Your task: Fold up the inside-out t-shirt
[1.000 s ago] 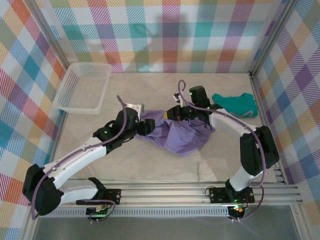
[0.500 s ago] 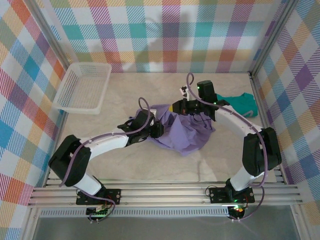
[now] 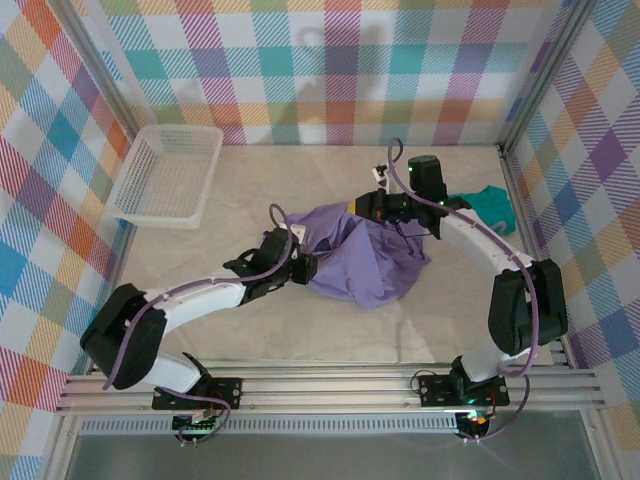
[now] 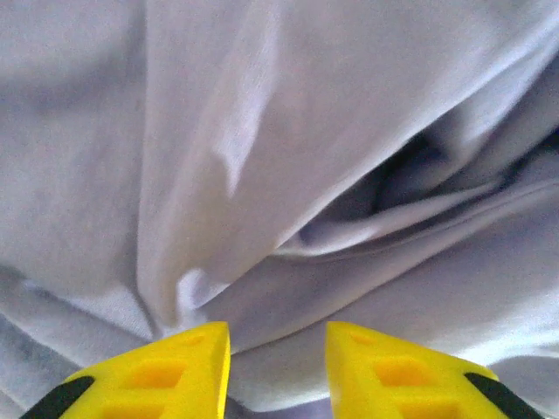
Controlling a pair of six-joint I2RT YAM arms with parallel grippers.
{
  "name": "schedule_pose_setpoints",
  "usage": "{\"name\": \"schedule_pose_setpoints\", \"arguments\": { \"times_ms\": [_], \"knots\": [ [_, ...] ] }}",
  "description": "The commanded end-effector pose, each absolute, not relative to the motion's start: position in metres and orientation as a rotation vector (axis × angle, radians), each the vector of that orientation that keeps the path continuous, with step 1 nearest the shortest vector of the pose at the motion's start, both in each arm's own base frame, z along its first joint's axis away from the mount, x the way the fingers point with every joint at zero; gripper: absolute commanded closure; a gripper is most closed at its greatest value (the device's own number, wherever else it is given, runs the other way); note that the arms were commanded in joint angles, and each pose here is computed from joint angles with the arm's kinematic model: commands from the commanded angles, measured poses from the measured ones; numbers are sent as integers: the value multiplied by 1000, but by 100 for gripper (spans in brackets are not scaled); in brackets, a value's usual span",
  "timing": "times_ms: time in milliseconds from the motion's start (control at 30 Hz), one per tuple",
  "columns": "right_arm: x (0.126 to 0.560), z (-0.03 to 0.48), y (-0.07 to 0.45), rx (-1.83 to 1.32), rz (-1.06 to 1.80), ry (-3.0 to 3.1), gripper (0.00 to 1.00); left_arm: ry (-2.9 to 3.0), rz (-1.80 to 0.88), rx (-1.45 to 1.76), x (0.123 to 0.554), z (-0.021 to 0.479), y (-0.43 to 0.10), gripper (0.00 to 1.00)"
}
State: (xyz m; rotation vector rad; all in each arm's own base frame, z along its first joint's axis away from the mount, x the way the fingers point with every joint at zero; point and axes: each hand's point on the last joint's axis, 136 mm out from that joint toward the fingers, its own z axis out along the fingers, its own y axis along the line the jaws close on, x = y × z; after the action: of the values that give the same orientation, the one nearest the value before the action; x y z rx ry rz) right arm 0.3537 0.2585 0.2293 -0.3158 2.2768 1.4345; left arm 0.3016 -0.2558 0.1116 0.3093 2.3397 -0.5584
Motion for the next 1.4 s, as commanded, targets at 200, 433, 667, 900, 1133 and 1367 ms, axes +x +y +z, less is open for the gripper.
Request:
{"name": "schedule_pose_setpoints", "arguments": {
  "times_ms": [200, 433, 667, 900, 1133, 1367],
  "knots": [
    [346, 233, 259, -362, 1459, 2242, 100, 2252, -733, 401, 317, 152, -300, 61],
    [346, 232, 259, -361, 1460, 2245, 100, 2275, -705, 402, 334, 143, -312, 65],
    [346, 232, 259, -362, 1457, 2244, 100, 2290, -651, 353, 355, 134, -314, 66],
    [349, 223, 253, -355, 1372, 2285, 100, 2242, -728, 364, 353, 155, -320, 89],
    [361, 223, 255, -446, 1141, 2269, 98, 2160, -872, 369, 320, 224, -306, 100],
    [377, 217, 244, -519, 665, 2292, 80, 2167, -1028, 213, 306, 262, -281, 100]
  ]
}}
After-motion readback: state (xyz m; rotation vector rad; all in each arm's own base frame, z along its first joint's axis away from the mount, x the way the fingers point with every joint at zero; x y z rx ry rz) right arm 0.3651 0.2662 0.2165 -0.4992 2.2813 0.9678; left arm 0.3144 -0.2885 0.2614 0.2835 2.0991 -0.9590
